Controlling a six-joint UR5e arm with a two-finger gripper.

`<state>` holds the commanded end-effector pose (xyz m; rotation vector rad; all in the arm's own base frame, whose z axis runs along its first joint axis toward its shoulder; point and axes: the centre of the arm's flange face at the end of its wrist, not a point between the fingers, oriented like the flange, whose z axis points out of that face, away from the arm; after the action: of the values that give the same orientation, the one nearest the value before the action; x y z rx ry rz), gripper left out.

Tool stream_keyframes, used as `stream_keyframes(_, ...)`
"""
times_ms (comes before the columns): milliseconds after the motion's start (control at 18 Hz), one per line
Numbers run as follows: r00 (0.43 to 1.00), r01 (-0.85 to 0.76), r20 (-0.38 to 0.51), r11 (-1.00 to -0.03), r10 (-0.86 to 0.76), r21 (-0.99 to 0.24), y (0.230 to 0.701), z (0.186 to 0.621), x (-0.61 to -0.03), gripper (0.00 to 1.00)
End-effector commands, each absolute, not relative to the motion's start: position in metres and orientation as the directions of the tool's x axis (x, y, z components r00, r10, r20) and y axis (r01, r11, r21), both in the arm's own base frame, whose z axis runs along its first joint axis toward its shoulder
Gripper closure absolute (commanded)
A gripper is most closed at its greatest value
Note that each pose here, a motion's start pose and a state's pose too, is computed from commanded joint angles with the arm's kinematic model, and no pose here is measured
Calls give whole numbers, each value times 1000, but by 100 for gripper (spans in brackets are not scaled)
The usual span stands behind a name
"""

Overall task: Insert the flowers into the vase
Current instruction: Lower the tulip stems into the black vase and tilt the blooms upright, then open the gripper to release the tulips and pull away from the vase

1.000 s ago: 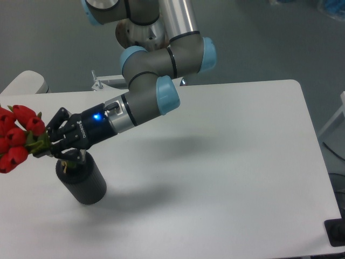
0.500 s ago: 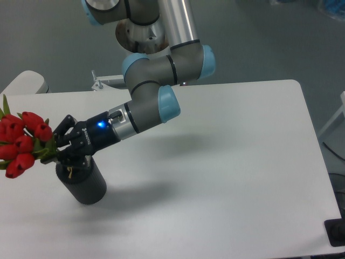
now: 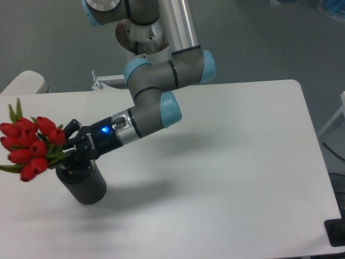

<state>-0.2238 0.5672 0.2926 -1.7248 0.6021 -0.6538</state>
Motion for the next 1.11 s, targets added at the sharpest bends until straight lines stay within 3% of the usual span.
stream_keyframes(333,722,-63,113,-227,-682,-972,562,285,-231,48)
stream_keyframes(444,729,-67,103,-220,-677,-973,558,282,-236,35)
stream_keyframes(556,730,-64,106,-222,-675,-973,556,280,-237,12)
stream_keyframes(667,740,-58,110,-226,-664,-972,552,280,-244,3)
stream_keyframes(1111,771,-42,116,-232,-626,-972,540,281,-270,0)
